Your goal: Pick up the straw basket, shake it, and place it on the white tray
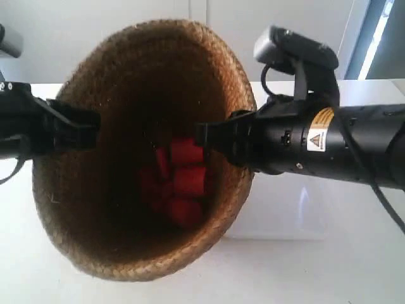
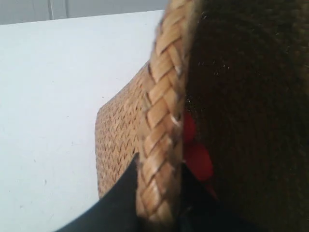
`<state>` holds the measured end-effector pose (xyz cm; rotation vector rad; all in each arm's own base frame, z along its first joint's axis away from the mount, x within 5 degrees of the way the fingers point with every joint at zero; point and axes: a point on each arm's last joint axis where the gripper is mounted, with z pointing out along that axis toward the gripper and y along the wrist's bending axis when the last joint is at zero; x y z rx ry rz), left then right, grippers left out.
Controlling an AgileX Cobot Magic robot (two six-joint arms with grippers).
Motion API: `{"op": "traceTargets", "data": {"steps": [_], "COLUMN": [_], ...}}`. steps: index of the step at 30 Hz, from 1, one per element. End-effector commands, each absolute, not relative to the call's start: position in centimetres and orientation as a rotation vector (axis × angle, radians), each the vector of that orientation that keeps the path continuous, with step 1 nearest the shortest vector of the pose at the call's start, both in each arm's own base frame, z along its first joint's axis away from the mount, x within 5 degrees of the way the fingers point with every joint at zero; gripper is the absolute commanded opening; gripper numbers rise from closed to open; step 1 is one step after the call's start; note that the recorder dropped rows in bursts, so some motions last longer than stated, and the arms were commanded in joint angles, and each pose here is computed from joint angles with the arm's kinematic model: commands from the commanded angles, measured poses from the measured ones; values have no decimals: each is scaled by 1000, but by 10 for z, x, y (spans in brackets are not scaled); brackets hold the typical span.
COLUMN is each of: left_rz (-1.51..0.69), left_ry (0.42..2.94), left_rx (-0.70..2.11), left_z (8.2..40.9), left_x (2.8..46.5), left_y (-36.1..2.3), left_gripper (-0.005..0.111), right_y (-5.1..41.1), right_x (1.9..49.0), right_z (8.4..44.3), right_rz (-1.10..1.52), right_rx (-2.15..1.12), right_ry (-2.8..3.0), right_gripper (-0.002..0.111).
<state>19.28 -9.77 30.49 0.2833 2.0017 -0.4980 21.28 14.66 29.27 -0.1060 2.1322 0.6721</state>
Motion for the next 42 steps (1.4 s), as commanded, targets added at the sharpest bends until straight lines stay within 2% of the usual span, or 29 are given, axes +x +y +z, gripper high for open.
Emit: {"op": "traceTargets", "data": {"steps": [1, 10, 16, 27, 36, 39, 42], "left_rz": [-493, -516, -521, -507, -509, -578, -522], "left_ry": [1838, 1864, 1764, 1702, 1745, 1690, 1563], "left_rx": [289, 296, 241, 214, 253, 278, 374], "left_z": [334, 334, 349, 356, 351, 374, 396], "left_x": [184, 183, 178, 177, 176, 153, 126], "left_y": [-95, -96, -91, -87, -89, -86, -75], "left_gripper": [0, 0, 0, 0, 0, 0, 0], "right_y": [147, 145, 142, 140, 141, 141, 133], "right_x": [207, 205, 201, 197, 200, 185, 153], "right_z": [330, 320, 311, 304, 309, 338, 388], "right_rz": [751, 654, 564, 500, 524, 638, 738], "right_rx": [-137, -227, -319, -386, -373, -333, -387], "right_ry": [1913, 2005, 2098, 2179, 2120, 2064, 1796], "right_gripper": [0, 0, 0, 0, 0, 0, 0]}}
